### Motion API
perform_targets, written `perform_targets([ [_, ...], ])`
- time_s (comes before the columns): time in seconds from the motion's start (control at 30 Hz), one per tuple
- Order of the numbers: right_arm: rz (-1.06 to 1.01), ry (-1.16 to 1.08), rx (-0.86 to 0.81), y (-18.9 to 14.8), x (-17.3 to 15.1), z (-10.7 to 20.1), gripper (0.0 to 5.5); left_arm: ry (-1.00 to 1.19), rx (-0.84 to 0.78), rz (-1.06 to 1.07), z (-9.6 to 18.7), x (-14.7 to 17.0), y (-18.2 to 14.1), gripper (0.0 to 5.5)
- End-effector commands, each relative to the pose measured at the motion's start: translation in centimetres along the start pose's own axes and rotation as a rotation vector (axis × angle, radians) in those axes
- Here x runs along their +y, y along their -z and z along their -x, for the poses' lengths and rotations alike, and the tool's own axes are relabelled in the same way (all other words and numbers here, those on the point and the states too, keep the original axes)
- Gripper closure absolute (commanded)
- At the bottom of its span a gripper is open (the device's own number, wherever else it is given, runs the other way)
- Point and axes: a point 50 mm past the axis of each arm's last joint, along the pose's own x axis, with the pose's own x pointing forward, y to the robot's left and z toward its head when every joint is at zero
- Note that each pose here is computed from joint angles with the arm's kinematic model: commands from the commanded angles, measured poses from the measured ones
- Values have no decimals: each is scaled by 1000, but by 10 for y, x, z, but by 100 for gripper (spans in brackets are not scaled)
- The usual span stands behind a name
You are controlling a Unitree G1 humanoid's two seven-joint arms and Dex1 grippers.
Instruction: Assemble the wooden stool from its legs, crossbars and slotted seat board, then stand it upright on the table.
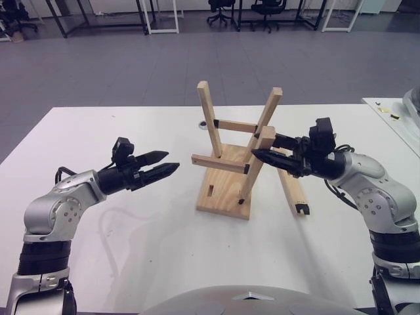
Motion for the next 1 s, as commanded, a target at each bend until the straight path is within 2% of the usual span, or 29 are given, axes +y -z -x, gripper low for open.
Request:
perform_targets([
  [0.03, -60, 67, 105, 29, -5, 11, 345, -1, 20, -7, 1, -3, 0, 138],
  [0.4, -32, 102, 110, 20, -31, 22, 345, 5, 21, 2, -2, -8, 7, 138],
  [0.53, 24, 53, 164, 21, -22, 17, 345, 2, 21, -2, -2, -8, 6, 138],
  [0.73, -110, 41, 222, 65, 5, 19, 347, 1, 15, 2, -3, -11, 7, 138],
  [0.87, -321, 135, 199, 79, -5, 24, 346, -10, 10, 10, -4, -11, 9, 138],
  [1.0, -288, 84, 349, 84, -4, 28, 346, -16, -3, 15, -6, -13, 11, 138],
])
